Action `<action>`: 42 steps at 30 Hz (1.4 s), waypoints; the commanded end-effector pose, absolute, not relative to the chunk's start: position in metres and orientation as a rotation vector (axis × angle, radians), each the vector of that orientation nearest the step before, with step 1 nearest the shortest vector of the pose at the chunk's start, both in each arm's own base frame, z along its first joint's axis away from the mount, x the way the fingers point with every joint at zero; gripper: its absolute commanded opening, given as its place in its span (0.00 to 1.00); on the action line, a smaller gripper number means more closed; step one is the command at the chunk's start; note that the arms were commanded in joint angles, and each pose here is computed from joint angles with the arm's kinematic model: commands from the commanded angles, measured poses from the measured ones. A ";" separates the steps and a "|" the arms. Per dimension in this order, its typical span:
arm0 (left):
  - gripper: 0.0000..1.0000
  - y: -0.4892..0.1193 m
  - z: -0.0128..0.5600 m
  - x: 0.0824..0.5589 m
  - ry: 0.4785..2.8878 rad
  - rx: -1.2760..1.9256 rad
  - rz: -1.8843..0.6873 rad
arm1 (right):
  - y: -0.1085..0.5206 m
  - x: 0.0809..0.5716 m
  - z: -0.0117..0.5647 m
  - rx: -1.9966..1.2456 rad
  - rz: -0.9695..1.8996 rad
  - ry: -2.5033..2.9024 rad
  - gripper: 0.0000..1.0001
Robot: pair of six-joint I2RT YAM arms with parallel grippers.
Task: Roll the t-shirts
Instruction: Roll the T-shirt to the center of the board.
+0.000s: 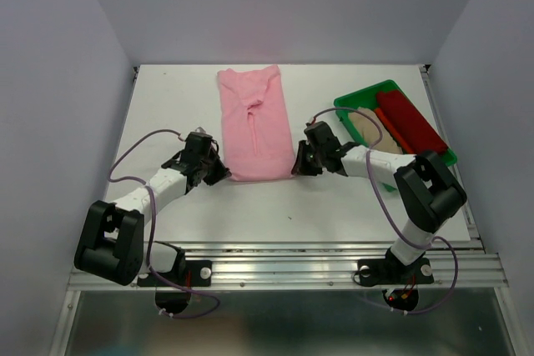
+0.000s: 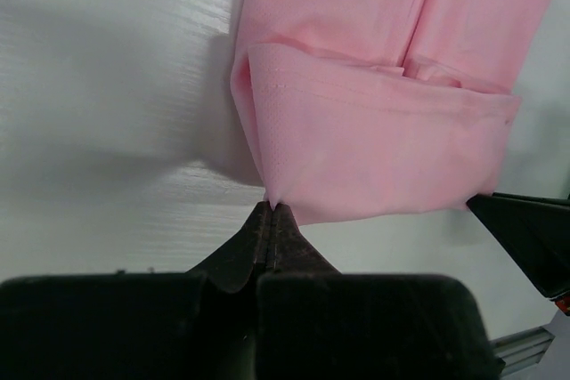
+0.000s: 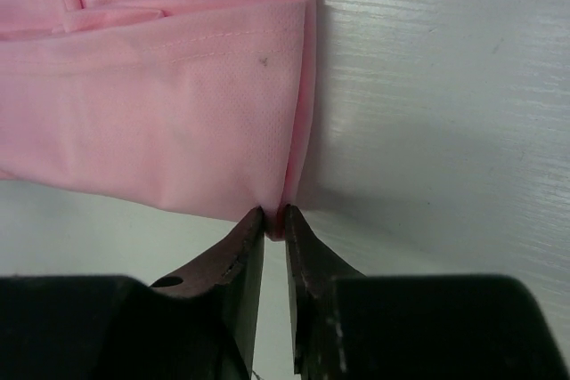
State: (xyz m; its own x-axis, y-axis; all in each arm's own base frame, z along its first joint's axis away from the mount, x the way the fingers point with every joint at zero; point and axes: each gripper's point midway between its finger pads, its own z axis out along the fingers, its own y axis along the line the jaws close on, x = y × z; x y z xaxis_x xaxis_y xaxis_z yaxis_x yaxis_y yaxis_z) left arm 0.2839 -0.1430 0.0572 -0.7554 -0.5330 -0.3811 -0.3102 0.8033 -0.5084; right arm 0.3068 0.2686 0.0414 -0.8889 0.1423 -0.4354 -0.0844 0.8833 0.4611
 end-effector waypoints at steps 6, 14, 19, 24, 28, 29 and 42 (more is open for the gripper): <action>0.00 -0.146 0.068 0.291 2.445 -0.593 -0.601 | 0.273 0.314 0.063 0.011 0.700 2.534 0.44; 0.00 -0.146 0.069 0.291 2.443 -0.592 -0.603 | 0.270 0.306 0.052 0.026 0.709 2.562 0.43; 0.00 -0.146 0.068 0.290 2.443 -0.595 -0.601 | 0.273 0.306 0.045 0.033 0.722 2.570 0.36; 0.00 -0.145 0.068 0.290 2.443 -0.593 -0.600 | 0.274 0.308 0.039 0.033 0.721 2.575 0.31; 0.00 -0.145 0.068 0.290 2.444 -0.596 -0.597 | 0.275 0.309 0.036 0.031 0.719 2.578 0.24; 0.00 -0.145 0.068 0.290 2.444 -0.594 -0.598 | 0.275 0.308 0.035 0.031 0.719 2.581 0.22; 0.00 -0.145 0.067 0.290 2.445 -0.596 -0.600 | 0.271 0.303 0.027 0.037 0.705 2.599 0.32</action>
State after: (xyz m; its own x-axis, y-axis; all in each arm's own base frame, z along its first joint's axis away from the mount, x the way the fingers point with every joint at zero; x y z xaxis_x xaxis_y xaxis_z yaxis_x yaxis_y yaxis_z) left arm 0.2846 -0.1446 0.0591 -0.7588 -0.5297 -0.3790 -0.3024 0.8019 -0.5152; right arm 0.2993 0.2699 0.0287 -0.9048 0.1290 -0.4059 -0.0862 0.8778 0.4712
